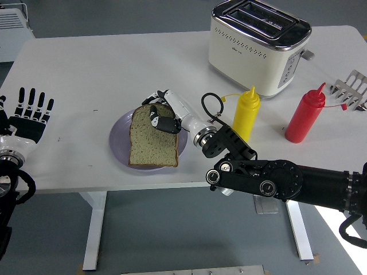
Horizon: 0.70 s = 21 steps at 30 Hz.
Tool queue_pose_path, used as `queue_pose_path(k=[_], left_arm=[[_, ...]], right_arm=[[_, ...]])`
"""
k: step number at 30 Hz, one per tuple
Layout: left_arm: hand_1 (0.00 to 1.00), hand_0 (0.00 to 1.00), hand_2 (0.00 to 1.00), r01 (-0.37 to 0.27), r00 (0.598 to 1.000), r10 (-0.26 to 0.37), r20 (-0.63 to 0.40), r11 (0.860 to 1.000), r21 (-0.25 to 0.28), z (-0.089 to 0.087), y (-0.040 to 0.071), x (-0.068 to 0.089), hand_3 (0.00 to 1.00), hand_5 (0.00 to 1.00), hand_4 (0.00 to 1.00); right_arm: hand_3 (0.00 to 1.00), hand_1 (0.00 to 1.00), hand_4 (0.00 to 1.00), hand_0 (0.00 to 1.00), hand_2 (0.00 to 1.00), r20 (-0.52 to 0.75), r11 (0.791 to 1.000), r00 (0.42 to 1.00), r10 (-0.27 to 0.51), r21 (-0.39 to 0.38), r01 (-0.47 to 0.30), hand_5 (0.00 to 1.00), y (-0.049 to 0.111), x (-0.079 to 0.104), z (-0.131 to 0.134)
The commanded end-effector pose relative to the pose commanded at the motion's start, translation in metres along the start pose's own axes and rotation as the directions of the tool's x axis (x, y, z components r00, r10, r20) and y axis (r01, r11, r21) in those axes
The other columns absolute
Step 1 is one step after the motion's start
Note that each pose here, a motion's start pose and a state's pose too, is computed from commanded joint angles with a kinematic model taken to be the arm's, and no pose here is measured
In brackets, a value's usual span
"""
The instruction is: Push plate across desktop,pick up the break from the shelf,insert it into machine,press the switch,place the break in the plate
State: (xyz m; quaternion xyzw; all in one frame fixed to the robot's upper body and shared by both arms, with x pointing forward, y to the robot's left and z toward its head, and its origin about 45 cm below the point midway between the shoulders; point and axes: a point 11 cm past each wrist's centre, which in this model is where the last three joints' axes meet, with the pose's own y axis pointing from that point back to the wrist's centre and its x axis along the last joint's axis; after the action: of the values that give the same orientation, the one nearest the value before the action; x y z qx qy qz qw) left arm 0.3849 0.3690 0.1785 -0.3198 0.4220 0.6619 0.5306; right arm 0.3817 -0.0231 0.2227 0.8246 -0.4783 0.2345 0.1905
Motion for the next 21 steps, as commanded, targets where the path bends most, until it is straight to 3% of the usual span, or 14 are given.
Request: queue_pose_path(k=[20, 21], left_arm=[[0.717, 0.794, 0.662, -0.010, 1.000, 0.010, -0.002, 1.000, -0.010, 0.0012, -0.0010, 0.0007, 0.610, 0.877, 0.562], [0.719, 0.793, 0.667, -0.010, 1.000, 0.010, -0.002, 1.000, -0.010, 0.0013, -0.0010, 0.0006, 0.627, 0.876, 0.562]], right_arm=[[0.526, 0.577, 0.328, 0.552, 0.579, -0.006, 1.000, 1.000, -0.002, -0.008, 0.002, 0.002, -0.0010, -0.0009, 0.0015], [0.532, 0.622, 0.330, 0.585, 0.592, -0.007, 1.000, 1.000, -0.002, -0.008, 0.002, 0.002, -0.0011, -0.0009, 0.0014]])
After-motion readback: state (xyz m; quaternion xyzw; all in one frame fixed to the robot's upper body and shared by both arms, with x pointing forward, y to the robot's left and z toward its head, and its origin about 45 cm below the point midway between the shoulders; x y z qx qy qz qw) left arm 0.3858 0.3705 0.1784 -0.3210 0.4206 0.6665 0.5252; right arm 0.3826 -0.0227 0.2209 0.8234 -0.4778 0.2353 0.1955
